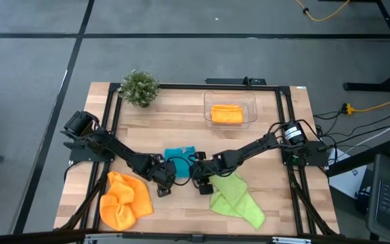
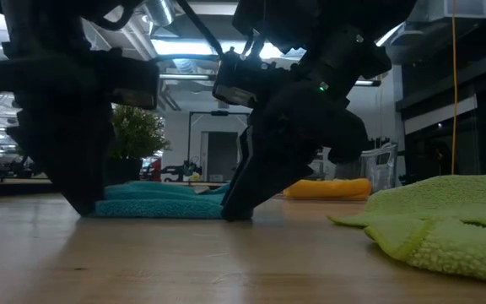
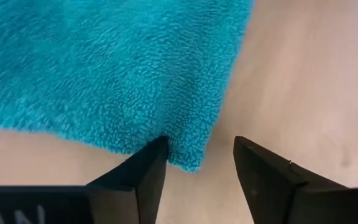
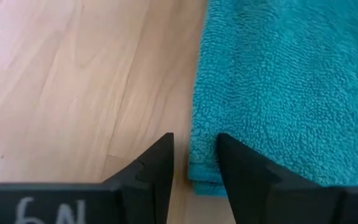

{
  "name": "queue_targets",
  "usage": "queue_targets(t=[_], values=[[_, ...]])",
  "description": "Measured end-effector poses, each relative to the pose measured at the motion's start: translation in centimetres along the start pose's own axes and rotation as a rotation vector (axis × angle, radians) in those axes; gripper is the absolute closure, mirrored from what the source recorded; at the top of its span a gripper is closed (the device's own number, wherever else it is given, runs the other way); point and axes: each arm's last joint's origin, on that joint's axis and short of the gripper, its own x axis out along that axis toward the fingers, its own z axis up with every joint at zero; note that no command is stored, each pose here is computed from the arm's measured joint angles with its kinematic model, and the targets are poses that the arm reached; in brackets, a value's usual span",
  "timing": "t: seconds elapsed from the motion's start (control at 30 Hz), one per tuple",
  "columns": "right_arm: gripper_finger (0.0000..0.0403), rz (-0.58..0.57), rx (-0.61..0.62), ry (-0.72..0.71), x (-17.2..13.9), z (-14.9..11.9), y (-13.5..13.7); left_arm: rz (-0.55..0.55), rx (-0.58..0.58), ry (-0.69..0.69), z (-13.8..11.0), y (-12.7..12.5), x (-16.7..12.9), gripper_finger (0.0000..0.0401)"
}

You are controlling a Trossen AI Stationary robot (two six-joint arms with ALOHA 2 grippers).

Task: Fold microfiber towels
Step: Fold the blue microfiber cloth

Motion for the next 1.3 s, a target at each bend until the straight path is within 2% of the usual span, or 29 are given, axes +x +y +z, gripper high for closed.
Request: queue_targets(t=[0.27, 0.53, 0.9, 1.1, 1.17, 1.3], values=[[0.0274, -0.039, 0.007, -0.001, 0.02, -0.03, -0.06, 0.026, 0.005, -0.001, -0.10, 0.15, 0.01, 0.0266], [0.0278, -0.042, 0.009, -0.002, 0.02, -0.04, -0.08, 0.028, 0.005, -0.005, -0.08, 0.15, 0.01, 0.0289], [0.0347, -0.053, 0.011, -0.002, 0.02, -0.05, -0.16, 0.026, 0.004, -0.007, -0.06, 0.13, 0.01, 0.0326], [0.0392, -0.053, 0.047, -0.002, 0.02, -0.06, -0.17, 0.027, 0.005, -0.005, -0.08, 0.14, 0.01, 0.0374], [0.0394, -0.053, 0.063, -0.002, 0.02, -0.06, -0.17, 0.027, 0.005, -0.005, -0.08, 0.15, 0.01, 0.0392], [0.0391, -0.052, 0.092, -0.003, 0.02, -0.06, -0.17, 0.027, 0.005, -0.004, -0.08, 0.14, 0.01, 0.0398]])
